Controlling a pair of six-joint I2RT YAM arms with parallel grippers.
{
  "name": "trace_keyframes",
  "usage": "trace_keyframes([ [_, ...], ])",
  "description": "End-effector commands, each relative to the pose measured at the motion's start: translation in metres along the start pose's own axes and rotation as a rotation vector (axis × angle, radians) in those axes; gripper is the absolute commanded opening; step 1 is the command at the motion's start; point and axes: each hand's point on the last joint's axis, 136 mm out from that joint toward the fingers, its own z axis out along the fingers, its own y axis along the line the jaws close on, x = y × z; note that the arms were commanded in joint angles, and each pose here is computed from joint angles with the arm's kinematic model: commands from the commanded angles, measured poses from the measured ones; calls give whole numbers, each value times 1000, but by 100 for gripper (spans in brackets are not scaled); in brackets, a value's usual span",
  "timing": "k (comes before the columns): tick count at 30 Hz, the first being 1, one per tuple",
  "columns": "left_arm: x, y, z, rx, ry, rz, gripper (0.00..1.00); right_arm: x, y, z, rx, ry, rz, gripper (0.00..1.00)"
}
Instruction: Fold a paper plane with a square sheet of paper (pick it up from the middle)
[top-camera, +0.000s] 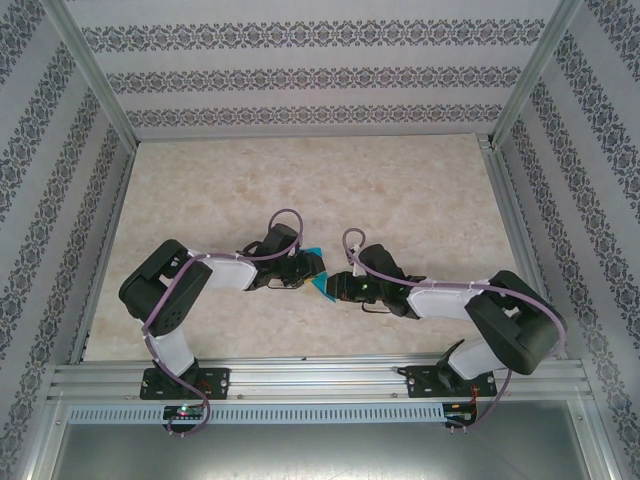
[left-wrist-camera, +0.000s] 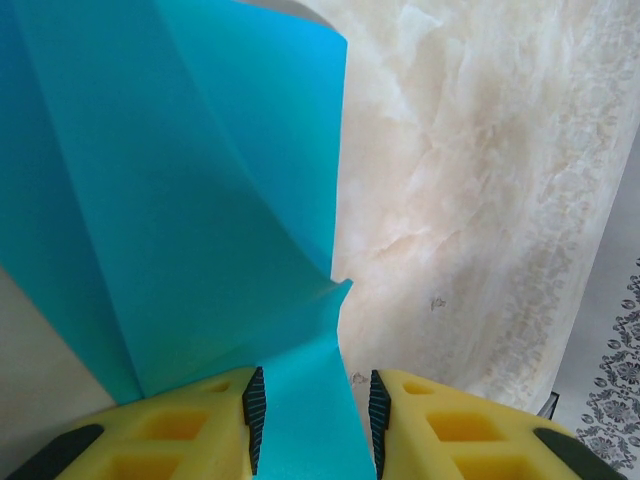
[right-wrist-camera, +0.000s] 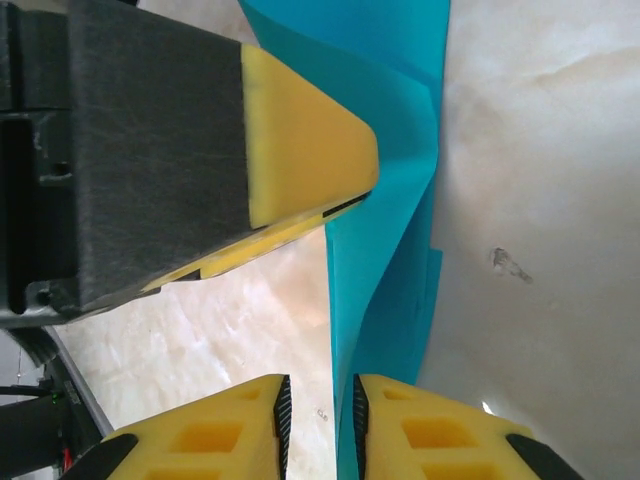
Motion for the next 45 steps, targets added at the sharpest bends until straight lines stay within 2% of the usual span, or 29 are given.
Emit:
trace_keyframes([
  [1,9,22,0,-90,15,-13,37,5,-10,-2,45,22,3,24],
  [4,9,19,0,-76,19,-15,37,7,-10,1,36,43,6,22],
  [9,10,19,0,-78,20,-21,37,13,-11,6,18,66,11,12],
  [12,9,20,0,-80,15,-29,37,22,-15,7,23,96,2,10],
  [17,9,22,0,-88,15,-47,37,37,-20,10,19,152,-17,11],
  [25,11,26,2,-95,19,-68,37,42,-13,9,10,170,-42,11],
  [30,11,27,2,-96,20,-71,37,46,-13,12,27,189,-59,7],
  [38,11,29,0,-107,10,-90,37,70,-28,23,101,273,-77,7],
  [45,11,29,-2,-116,11,-87,37,78,-43,22,146,286,-28,9],
])
